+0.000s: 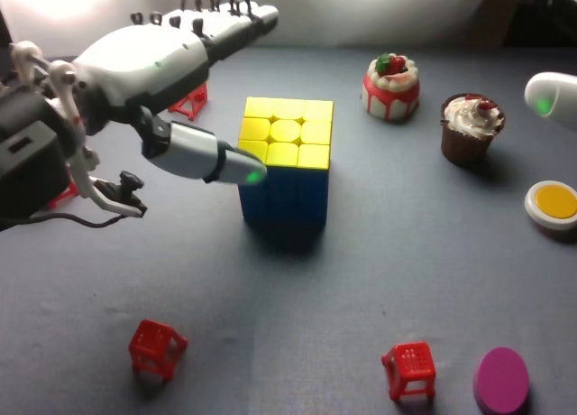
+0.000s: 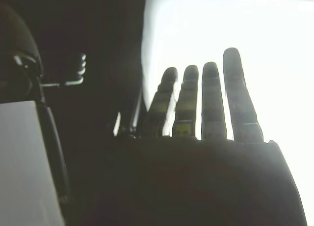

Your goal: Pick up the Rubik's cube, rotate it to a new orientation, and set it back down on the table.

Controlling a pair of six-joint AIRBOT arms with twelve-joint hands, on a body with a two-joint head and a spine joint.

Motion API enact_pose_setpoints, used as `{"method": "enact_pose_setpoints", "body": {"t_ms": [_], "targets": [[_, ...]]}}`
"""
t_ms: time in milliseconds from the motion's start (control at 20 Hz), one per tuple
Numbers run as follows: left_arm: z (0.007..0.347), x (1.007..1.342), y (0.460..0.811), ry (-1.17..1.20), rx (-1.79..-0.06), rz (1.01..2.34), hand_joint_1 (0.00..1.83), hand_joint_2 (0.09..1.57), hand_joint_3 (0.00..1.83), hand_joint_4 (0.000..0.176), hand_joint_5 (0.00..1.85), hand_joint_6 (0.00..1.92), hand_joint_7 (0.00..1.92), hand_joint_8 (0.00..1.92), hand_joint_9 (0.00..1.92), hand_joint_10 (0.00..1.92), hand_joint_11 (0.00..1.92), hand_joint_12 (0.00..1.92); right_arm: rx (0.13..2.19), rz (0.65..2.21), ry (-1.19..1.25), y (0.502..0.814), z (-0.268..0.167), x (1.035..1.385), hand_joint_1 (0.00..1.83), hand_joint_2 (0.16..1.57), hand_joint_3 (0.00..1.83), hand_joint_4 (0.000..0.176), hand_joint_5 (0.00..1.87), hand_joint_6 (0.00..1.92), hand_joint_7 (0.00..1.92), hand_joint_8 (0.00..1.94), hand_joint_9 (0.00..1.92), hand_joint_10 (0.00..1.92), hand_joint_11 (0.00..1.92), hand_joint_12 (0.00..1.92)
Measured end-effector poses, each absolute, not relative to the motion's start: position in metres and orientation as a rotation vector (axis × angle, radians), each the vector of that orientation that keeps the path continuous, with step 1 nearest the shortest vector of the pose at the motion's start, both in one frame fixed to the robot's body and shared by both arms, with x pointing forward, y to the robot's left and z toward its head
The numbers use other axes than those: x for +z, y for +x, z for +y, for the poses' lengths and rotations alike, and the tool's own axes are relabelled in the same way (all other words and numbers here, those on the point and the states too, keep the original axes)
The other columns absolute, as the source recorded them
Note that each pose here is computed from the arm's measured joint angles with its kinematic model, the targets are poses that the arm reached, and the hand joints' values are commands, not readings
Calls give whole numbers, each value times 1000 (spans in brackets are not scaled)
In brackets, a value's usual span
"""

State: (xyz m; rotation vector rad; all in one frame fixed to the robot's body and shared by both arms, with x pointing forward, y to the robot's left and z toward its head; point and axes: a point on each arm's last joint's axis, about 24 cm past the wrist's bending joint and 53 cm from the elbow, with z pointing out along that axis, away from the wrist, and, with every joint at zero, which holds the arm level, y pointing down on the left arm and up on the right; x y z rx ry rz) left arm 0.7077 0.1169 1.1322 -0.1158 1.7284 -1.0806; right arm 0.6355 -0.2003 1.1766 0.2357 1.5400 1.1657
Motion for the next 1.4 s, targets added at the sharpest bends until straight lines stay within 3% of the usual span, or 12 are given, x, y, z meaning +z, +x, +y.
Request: {"method": "enact_pose_setpoints", "body": {"t_ms": [100,200,250,350,450,500,600,700,1100,1350,1400], "targets": [[111,1124,709,-109,-1072,1756,799,862,8,25,0,0,0,0,0,0,0,353,1172,1525,233,635,-201,1180,5,1463,0,0,0,0,0,0,0,0,0,0],[104,1115,713,-109,-1059,1787,853,853,0,12,0,0,0,0,0,0,0,661,1176,1523,230,634,-199,1180,53,1455,0,0,0,0,0,0,0,0,0,0],[101,1113,715,-99,-1049,1803,850,857,1,29,0,0,0,0,0,0,0,906,1174,1525,230,633,-200,1179,29,1458,0,0,0,0,0,0,0,0,0,0],[94,1113,722,-94,-1038,1816,845,854,0,24,0,0,0,0,0,0,0,1081,1168,1539,233,633,-200,1175,30,1473,2,0,0,0,0,0,0,0,0,0],[90,1109,723,-81,-1024,1839,856,870,2,6,0,0,0,0,0,0,0,887,1173,1534,233,633,-200,1176,16,1473,2,0,0,0,0,0,0,0,0,0],[86,1106,724,-67,-1009,1859,826,884,5,0,0,0,0,0,0,0,0,657,1174,1535,234,633,-199,1175,18,1475,3,0,0,0,0,0,0,0,0,0],[84,1099,726,-54,-980,1892,748,882,1,0,0,0,0,0,0,0,0,286,1179,1535,233,632,-198,1175,18,1465,0,0,0,0,0,0,0,0,0,0],[87,1094,729,-44,-951,1914,731,885,2,6,0,0,0,0,0,0,0,32,1176,1538,235,632,-198,1173,22,1476,3,0,0,0,0,0,0,0,0,0],[87,1078,735,-60,-908,1972,611,910,12,0,0,0,0,0,0,0,0,0,1179,1541,240,632,-197,1171,22,1505,11,0,0,0,0,0,0,0,0,0],[85,1072,736,-65,-899,1989,655,922,12,0,71,28,0,0,0,0,9,4,1180,1541,239,632,-197,1170,43,1513,9,0,0,0,0,0,0,0,0,0],[85,1072,736,-65,-899,1990,718,946,0,0,248,17,236,0,254,61,1,961,1180,1541,240,632,-197,1170,38,1508,6,0,0,0,0,0,0,0,0,0]]}}
